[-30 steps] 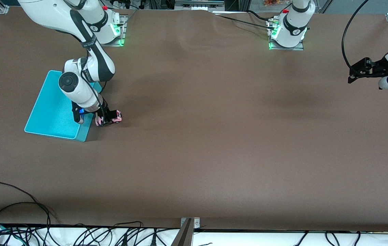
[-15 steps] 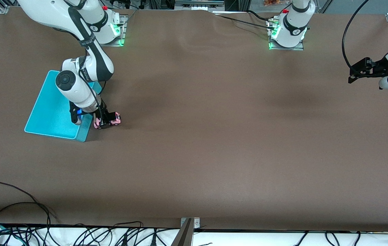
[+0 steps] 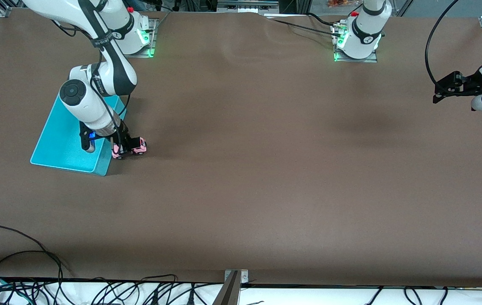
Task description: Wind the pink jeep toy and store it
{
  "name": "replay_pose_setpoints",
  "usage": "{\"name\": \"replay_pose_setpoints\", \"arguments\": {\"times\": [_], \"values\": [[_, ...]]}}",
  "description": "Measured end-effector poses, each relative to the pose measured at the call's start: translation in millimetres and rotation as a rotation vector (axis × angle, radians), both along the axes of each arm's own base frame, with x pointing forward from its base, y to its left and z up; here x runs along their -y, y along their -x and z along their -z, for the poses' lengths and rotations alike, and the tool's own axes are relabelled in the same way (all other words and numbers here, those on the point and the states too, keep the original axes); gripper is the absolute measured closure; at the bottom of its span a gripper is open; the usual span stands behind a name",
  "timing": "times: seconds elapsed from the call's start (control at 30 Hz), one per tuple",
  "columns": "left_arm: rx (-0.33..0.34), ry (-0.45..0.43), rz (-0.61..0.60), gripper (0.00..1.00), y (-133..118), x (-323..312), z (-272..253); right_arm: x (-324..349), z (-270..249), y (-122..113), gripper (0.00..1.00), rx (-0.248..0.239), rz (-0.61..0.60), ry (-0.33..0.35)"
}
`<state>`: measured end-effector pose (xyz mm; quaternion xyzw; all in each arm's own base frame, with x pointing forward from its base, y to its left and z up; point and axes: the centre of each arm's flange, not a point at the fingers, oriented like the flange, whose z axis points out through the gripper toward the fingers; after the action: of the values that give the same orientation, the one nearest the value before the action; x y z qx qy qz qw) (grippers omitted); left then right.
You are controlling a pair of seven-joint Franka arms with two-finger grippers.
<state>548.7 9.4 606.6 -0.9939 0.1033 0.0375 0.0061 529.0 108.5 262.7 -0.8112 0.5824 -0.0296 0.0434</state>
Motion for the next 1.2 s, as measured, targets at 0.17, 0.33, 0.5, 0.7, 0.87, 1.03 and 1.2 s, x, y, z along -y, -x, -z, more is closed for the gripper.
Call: {"name": "replay_pose_setpoints", "arguments": {"times": [0.17, 0.33, 0.5, 0.7, 0.87, 1.03, 1.2], "values": [[0.0, 0.0, 0.0, 0.0, 0.0, 0.0, 0.0, -0.2, -8.7, -0.7, 0.48, 0.012, 0.0, -0.002], [0.0, 0.0, 0.0, 0.0, 0.0, 0.0, 0.0, -0.5, -18.8, -1.3, 0.48, 0.003, -0.032, 0.002], [0.0, 0.0, 0.0, 0.0, 0.0, -0.1, 0.0, -1.6, -39.4, -5.1, 0.48, -0.022, -0.06, 0.008], [0.0, 0.0, 0.0, 0.0, 0.0, -0.1, 0.0, -0.6, -66.6, -7.9, 0.48, -0.022, -0.128, 0.014], [0.0, 0.0, 0.0, 0.0, 0.0, -0.2, 0.0, 16.1, -76.5, -4.0, 0.48, -0.062, -0.24, 0.027], [0.0, 0.0, 0.0, 0.0, 0.0, -0.2, 0.0, 43.8, -81.5, -1.1, 0.48, -0.102, -0.337, 0.034], [0.0, 0.0, 0.0, 0.0, 0.0, -0.3, 0.0, 75.3, -82.8, 1.4, 0.48, -0.135, -0.429, 0.033]]}}
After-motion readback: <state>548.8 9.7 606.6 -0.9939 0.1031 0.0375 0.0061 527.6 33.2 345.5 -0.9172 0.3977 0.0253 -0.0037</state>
